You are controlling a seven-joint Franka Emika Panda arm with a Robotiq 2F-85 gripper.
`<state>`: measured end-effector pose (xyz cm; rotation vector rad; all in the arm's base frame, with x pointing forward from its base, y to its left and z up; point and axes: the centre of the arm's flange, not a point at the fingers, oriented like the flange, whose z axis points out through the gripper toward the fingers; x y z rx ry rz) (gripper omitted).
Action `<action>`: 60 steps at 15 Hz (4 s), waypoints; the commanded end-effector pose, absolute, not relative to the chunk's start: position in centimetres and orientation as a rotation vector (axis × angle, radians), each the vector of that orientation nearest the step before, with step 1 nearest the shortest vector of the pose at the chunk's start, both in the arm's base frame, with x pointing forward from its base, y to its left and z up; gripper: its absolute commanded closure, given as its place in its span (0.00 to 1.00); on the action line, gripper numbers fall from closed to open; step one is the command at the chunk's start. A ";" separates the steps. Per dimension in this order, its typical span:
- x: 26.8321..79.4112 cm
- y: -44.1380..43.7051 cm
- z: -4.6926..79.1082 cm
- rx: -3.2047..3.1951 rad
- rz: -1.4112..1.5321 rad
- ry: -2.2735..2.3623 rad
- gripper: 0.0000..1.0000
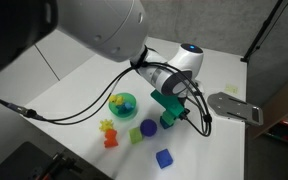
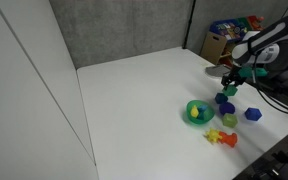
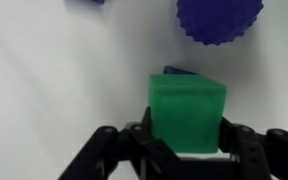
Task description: Put the dark green bowl on the dark blue block then place the ball on top of them
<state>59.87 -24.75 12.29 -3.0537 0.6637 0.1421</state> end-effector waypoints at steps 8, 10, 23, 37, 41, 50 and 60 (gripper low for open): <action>59.9 -22.9 11.3 -3.077 0.101 0.677 0.40; 59.7 -22.7 11.6 -3.075 0.112 0.657 0.14; 53.8 -17.3 15.3 -3.032 0.184 0.497 0.00; 51.6 -15.7 9.2 -3.141 0.088 0.497 0.00; 52.2 -15.7 8.4 -3.146 0.080 0.550 0.00; 53.2 -15.5 6.7 -3.148 0.092 0.579 0.19; 53.7 -13.8 10.7 -3.125 0.049 0.503 0.53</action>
